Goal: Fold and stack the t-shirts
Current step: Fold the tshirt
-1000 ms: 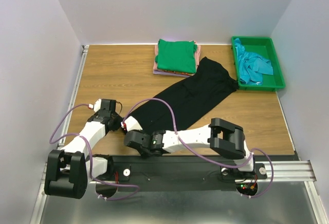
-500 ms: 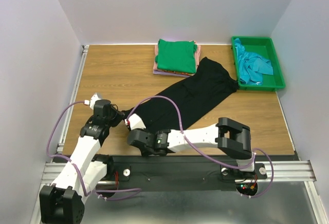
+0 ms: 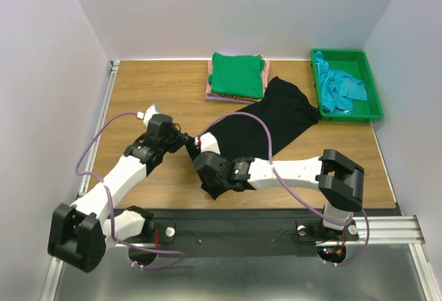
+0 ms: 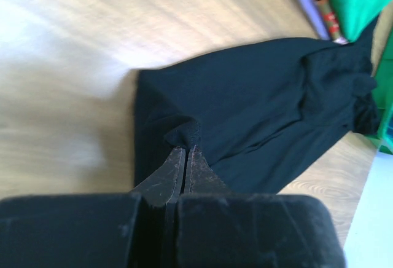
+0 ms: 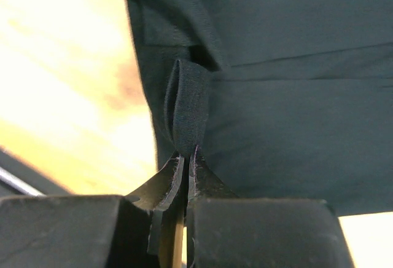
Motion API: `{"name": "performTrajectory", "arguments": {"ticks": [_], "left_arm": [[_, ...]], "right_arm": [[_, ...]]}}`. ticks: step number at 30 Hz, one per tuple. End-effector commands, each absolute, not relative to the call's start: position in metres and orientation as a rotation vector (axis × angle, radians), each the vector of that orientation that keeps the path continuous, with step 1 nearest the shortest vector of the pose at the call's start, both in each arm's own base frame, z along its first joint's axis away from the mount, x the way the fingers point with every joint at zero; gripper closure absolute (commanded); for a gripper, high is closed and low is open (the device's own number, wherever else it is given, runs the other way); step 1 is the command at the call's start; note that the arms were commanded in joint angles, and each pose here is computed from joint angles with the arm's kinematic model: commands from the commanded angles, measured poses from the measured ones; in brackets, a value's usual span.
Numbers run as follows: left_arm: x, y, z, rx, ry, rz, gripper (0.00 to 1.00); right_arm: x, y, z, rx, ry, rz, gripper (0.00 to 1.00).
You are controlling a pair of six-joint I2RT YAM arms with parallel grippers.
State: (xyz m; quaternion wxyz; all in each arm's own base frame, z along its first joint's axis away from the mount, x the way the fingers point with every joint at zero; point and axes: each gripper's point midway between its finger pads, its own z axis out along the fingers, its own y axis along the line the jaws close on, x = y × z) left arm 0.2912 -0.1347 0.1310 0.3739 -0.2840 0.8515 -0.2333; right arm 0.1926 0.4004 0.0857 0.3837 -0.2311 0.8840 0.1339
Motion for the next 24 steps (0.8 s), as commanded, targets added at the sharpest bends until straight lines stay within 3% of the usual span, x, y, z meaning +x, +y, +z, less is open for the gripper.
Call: {"name": "performTrajectory", "arguments": {"ticks": [1,24], "left_arm": [[0.322,-0.147,0.171,-0.728,2.052,-0.648,1.0],[0.385,-0.226,0.193,-0.646,2.068,-0.74,1.0]], "right_arm": [[0.215,0.388,0.109,-0.486,2.217,0.367,1.0],[0.28,0.311,0.124,-0.344,2.228,0.296,1.0]]}}
